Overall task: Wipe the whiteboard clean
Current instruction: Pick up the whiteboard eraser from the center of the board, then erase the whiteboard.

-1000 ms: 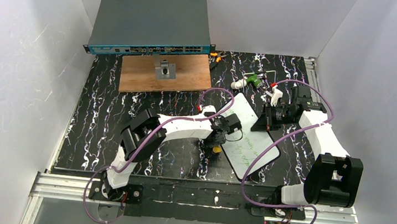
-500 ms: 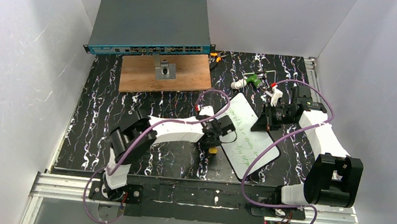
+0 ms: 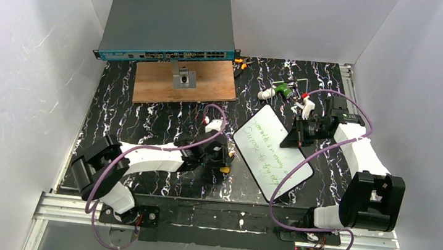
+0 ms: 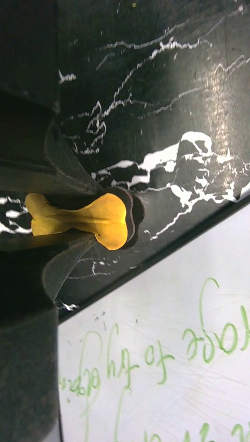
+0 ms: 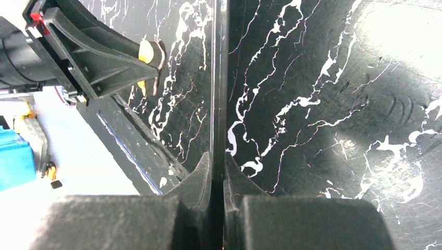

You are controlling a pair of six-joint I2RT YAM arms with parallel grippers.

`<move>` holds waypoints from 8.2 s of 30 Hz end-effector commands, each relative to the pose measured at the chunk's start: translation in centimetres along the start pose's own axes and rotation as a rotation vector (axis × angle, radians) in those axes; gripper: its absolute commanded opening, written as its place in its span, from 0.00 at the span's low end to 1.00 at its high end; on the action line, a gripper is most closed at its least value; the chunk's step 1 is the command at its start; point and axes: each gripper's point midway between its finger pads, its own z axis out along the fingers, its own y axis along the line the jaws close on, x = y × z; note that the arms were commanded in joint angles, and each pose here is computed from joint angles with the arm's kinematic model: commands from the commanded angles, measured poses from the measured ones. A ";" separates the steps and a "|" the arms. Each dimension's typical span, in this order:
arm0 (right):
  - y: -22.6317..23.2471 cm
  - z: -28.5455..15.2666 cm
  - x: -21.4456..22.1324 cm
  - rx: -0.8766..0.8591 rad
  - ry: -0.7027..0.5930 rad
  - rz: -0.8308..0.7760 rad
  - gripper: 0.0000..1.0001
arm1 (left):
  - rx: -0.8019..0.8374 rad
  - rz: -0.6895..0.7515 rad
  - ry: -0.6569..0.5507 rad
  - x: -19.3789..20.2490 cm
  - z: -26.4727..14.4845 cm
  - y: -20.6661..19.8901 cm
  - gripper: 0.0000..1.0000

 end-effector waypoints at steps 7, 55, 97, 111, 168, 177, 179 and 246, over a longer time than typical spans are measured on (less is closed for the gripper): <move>-0.2 0.4 -0.2 -0.006 0.013 -0.215 0.01 | 0.446 0.202 -0.177 -2.8 -4.0 -1.7 0.00; 3.7 1.6 0.1 -0.182 0.037 -0.274 0.01 | 0.556 0.660 -0.298 -6.2 0.6 -6.1 0.00; 3.9 1.8 0.4 -0.192 0.046 -0.288 0.01 | 0.373 0.678 -0.384 -11.2 1.4 -5.1 0.00; 3.9 1.9 0.4 -0.197 0.049 -0.283 0.01 | 0.533 0.709 -0.231 -4.6 0.6 -4.9 0.00; 4.3 1.7 0.6 -0.216 0.044 -0.298 0.01 | 0.267 0.891 -0.228 -6.6 -0.3 -4.7 0.00; 4.3 1.7 0.5 -0.217 0.043 -0.299 0.01 | 0.123 0.810 -0.292 -10.5 -0.5 -3.8 0.00; 4.4 1.7 0.6 -0.217 0.042 -0.301 0.01 | 0.090 0.786 -0.290 -11.3 -0.4 -3.4 0.00; 4.4 1.6 0.5 -0.218 0.039 -0.311 0.01 | 0.326 1.025 -0.246 -4.1 -2.1 -8.8 0.00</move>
